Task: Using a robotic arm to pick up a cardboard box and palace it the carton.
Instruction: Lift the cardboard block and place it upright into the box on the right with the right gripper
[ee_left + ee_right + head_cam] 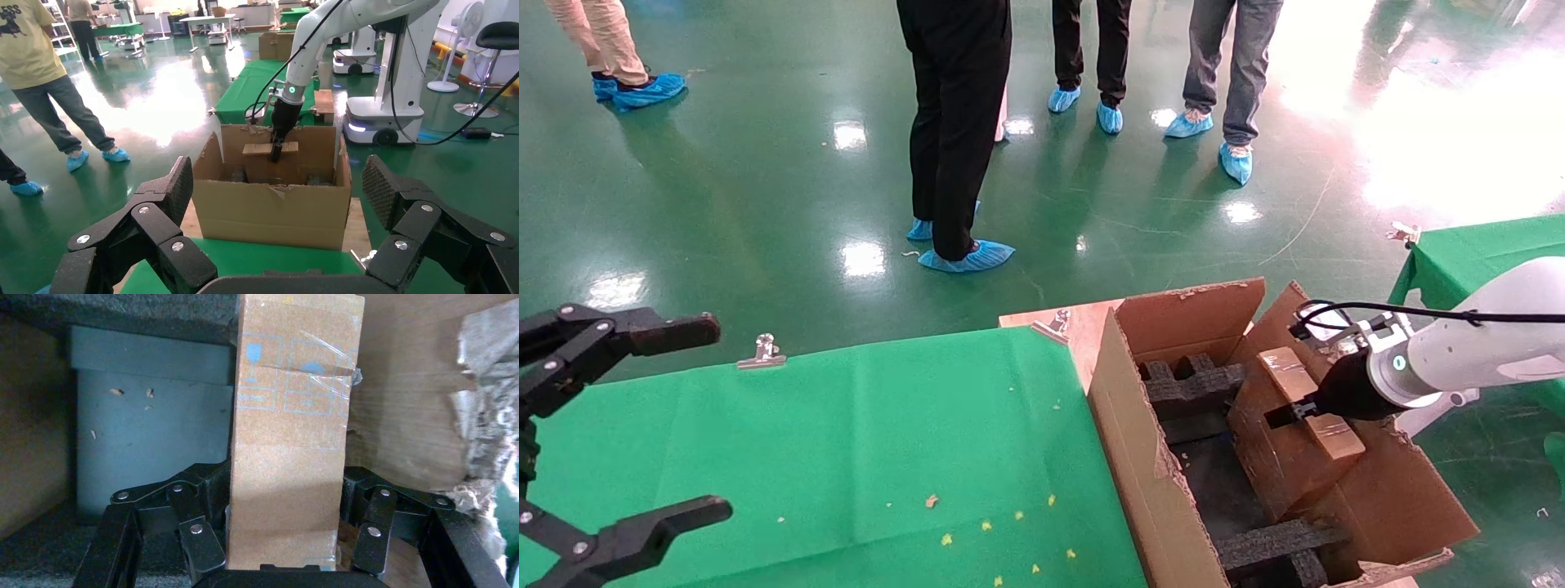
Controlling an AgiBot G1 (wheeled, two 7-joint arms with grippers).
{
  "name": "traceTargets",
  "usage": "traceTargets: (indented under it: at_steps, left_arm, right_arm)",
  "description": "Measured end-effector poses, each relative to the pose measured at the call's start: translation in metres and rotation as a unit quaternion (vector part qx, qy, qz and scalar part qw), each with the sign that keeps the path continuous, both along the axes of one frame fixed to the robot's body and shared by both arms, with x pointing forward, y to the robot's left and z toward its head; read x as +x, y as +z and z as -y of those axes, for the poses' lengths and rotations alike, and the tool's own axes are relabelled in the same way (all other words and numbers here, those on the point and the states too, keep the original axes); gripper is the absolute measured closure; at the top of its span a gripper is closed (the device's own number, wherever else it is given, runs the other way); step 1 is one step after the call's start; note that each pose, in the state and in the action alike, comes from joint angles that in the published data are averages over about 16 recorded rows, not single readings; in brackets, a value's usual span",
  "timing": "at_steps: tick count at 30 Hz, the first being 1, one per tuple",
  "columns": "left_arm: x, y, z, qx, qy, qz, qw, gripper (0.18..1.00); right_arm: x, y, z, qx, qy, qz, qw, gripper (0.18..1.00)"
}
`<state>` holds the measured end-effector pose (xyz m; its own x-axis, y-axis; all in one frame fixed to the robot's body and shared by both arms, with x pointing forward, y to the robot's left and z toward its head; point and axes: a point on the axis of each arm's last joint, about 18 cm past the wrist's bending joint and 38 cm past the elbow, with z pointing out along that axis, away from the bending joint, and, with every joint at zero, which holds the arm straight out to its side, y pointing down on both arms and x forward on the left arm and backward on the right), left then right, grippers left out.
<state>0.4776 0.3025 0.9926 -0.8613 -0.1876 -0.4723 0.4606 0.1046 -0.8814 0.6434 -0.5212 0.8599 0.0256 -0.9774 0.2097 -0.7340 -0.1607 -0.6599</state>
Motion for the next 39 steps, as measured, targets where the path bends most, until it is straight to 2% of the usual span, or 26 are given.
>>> traceTargets:
  at_steps: [29,39]
  left_arm:
    - [0.000,0.000,0.000,0.000,0.000,0.000,1.0000,0.184]
    - [0.000,0.000,0.000,0.000,0.000,0.000,1.0000,0.184]
  right_arm:
    - [0.005,-0.016,-0.004,0.010,0.011,-0.022,1.000,0.880]
    - [0.005,-0.015,-0.003,0.009,0.010,-0.021,1.000,0.793]
